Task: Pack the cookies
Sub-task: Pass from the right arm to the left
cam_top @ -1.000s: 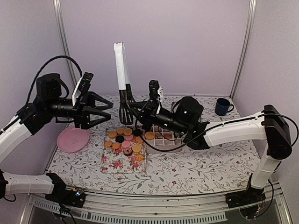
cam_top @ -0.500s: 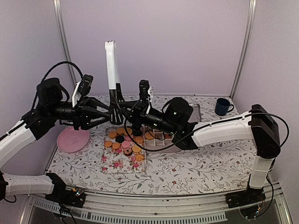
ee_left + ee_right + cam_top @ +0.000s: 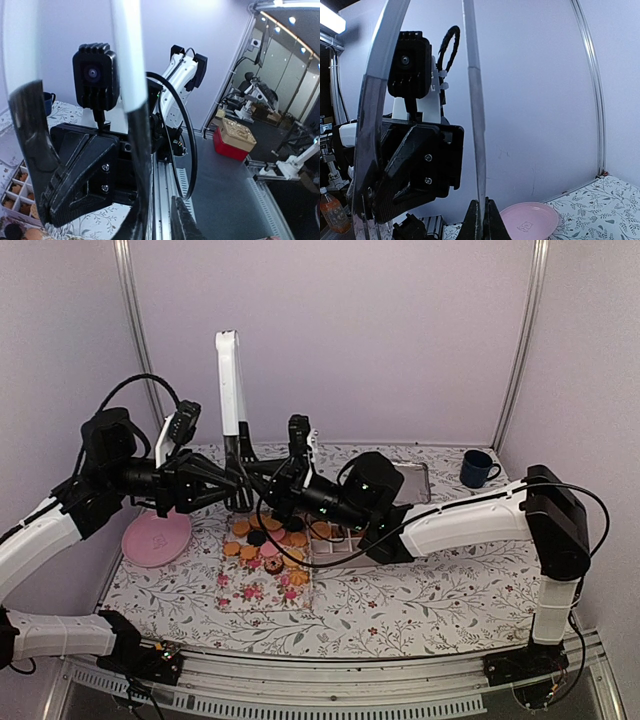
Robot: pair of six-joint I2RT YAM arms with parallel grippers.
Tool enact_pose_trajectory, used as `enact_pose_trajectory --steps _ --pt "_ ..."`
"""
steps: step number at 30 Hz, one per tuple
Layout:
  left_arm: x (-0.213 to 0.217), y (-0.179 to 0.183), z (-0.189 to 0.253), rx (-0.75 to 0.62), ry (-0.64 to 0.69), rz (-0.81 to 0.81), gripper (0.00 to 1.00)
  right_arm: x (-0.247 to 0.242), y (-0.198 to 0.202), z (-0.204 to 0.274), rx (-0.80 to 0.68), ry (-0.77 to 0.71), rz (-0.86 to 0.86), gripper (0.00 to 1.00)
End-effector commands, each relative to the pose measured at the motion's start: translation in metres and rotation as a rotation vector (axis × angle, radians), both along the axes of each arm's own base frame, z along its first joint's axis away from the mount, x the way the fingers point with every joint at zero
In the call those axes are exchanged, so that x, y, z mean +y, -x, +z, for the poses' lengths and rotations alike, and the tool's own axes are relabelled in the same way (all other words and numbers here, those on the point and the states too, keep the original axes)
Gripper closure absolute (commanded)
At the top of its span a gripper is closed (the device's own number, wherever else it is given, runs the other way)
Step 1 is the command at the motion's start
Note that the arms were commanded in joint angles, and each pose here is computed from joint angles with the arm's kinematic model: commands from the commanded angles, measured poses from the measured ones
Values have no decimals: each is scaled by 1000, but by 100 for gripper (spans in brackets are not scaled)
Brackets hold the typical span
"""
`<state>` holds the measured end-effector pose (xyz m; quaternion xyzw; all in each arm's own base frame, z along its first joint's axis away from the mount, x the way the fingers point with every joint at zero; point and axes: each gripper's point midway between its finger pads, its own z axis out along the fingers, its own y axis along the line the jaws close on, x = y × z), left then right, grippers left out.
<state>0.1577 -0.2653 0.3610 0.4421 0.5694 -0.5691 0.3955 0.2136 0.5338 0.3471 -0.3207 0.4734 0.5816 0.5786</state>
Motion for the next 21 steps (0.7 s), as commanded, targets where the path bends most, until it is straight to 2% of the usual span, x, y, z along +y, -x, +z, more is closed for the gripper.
enact_pose_trajectory --steps 1,2,4,6,8,11,14,17,19,21 --pt "1 6 1 -19 16 -53 94 3 2 10 -14 -40 7 100" --pt "1 7 1 -24 15 -60 98 3 0 7 -11 -34 1 100" --pt "2 8 1 -39 7 -63 100 0 -4 3 -7 -22 -4 100" --pt "4 8 -2 -67 -12 -55 100 -8 -7 -3 5 -4 14 92" --pt "5 5 -8 -106 -50 -35 100 -21 -9 -6 17 14 48 78" --pt "7 0 -25 -136 -129 -10 100 -37 -4 -14 29 97 141 46" --pt "8 -2 -45 -146 -200 -11 100 -49 3 -17 18 216 196 25" --pt "9 -4 -59 -182 -248 -13 100 -60 12 -13 -27 279 242 13" --pt "10 -6 -69 -201 -282 -10 100 -66 20 -9 -58 310 282 1" --pt "9 -5 -78 -211 -316 -23 100 -67 26 3 -92 325 326 1"
